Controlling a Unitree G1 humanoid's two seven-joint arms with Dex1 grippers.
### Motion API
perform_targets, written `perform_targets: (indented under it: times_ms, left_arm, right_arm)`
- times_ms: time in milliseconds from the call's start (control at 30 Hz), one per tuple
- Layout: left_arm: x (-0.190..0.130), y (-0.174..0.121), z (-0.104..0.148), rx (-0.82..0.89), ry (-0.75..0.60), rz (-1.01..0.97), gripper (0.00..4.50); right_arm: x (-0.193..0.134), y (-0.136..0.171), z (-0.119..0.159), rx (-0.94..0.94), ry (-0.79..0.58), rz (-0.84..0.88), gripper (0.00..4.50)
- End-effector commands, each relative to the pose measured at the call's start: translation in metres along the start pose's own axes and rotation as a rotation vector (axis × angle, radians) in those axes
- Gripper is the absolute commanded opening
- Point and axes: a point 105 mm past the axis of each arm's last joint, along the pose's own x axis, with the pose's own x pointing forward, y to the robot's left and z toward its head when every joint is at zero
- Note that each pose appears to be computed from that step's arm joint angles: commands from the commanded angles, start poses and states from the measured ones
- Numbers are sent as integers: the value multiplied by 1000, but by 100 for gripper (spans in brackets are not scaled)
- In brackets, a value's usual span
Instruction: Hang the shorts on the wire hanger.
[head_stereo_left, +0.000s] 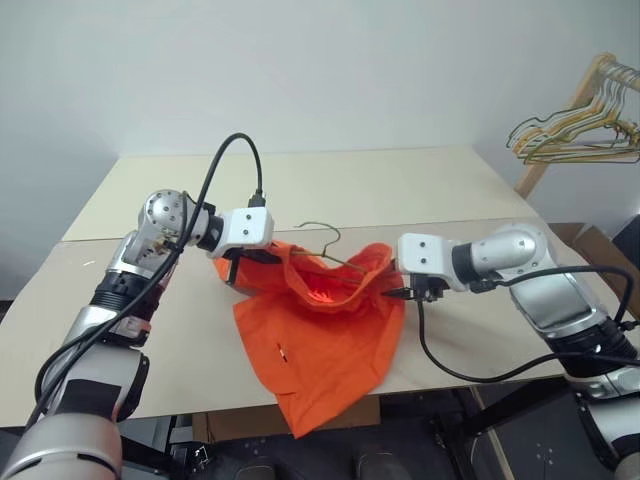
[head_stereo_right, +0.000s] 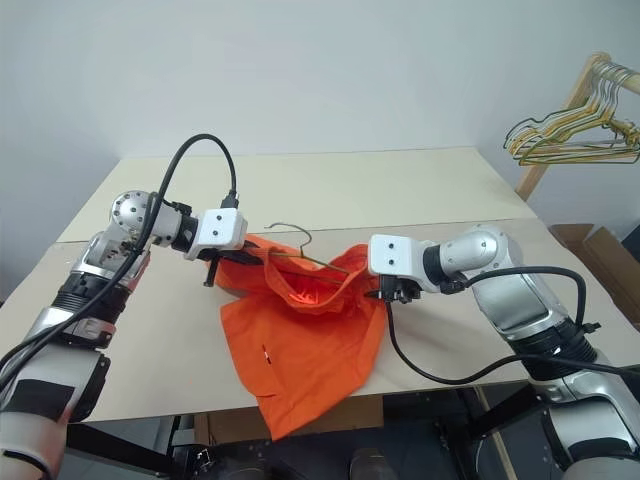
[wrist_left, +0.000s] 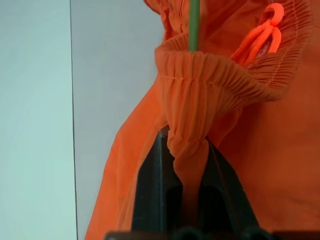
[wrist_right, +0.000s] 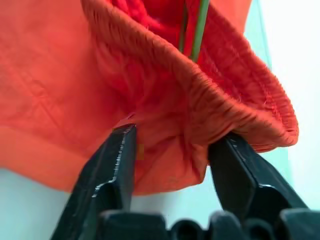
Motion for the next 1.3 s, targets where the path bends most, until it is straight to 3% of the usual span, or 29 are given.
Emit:
perform_targets:
  times_ms: [33,333,500,600,733,833,900,1033,1167,1300]
  left_arm:
    - [-9,9,13,52,-20,47,0]
    - [-11,12,18,42,-59,88,0]
    - [-9,9,9,1,-29,80,0]
    - [-8,11,-1,-33,-5,98,0]
    - [-7,13,-5,-51,12,109,0]
    - [-2,15,-4,-45,2,120,0]
    - [2,18,2,-38,-29,129,0]
    - [7,24,8,-40,-64,168,0]
    - [5,22,5,-35,-60,166,0]
    - [2,17,-1,-20,-22,157,0]
  right_arm:
    - [0,-14,0,119,7,-80,254]
    - [-1,-20,0,360,-80,-100,254]
    - [-15,-21,24,145,-217,-184,254]
    - [-20,-14,19,-41,-133,-214,254]
    - [-31,-23,26,-64,-162,-257,254]
    - [-37,-22,35,-184,-168,-249,254]
    - [-39,-19,46,-185,-233,-219,254]
    - [-36,-18,42,-231,-211,-196,254]
    - [-45,-25,38,-176,-201,-216,254]
    - [-71,-36,27,58,-181,-198,254]
